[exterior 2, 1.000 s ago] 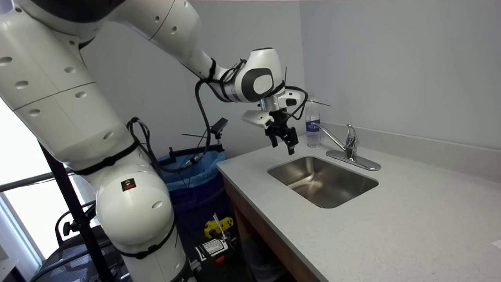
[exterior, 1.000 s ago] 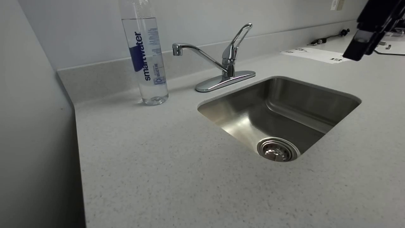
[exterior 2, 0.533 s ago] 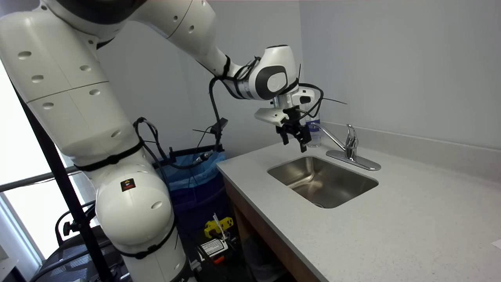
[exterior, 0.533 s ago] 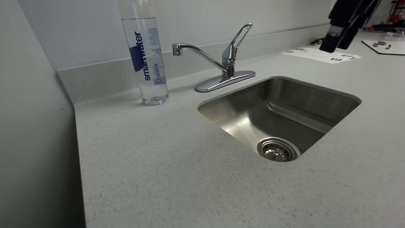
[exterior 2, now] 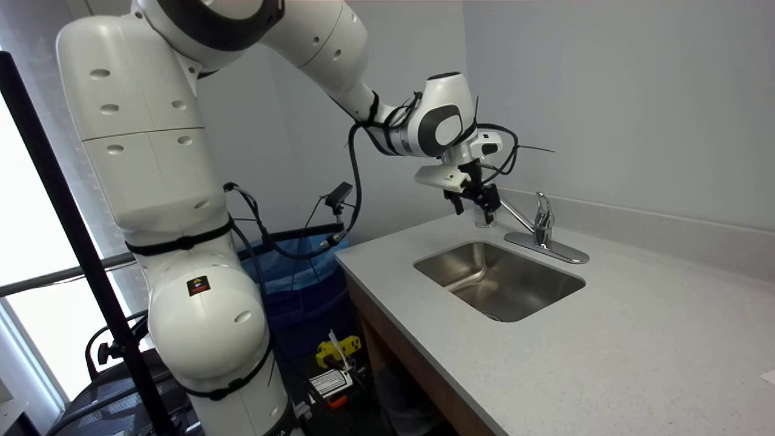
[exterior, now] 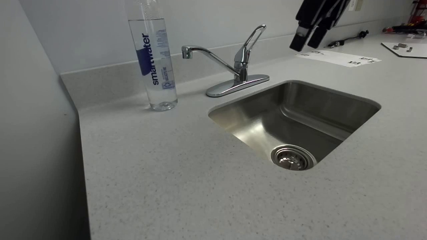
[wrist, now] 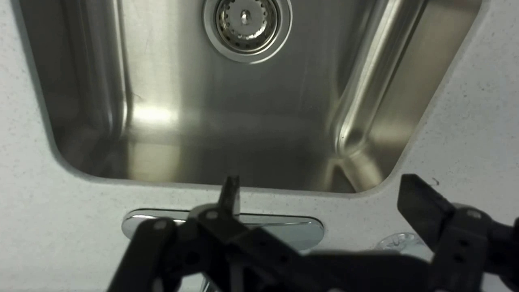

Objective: Slide the tap to the center of the sink and press down the tap handle

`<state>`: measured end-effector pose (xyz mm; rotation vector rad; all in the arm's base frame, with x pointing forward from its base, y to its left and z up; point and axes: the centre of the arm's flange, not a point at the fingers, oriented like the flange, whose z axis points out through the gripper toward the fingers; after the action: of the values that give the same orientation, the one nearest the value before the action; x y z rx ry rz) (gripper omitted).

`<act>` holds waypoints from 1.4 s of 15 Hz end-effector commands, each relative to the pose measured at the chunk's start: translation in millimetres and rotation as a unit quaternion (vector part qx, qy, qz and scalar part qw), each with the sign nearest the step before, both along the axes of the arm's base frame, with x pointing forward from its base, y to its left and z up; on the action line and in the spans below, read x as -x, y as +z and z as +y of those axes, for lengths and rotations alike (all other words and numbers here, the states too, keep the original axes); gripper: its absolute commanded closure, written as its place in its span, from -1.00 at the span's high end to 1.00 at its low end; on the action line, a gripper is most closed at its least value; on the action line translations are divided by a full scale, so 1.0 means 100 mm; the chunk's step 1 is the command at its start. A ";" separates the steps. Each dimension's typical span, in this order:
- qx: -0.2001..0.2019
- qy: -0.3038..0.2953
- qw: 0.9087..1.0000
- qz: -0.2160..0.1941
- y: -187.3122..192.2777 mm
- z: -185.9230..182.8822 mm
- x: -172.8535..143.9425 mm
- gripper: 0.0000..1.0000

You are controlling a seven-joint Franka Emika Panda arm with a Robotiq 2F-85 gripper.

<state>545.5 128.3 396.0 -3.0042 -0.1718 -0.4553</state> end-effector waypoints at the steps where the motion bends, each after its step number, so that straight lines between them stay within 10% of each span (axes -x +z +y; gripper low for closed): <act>1: 0.003 0.020 1.000 -0.020 0.01 0.11 -0.31 1.00; 21: -0.017 -0.018 0.999 -0.035 -0.01 0.16 -0.63 1.00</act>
<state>581.6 136.6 397.6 -2.9790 -0.1387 -0.5075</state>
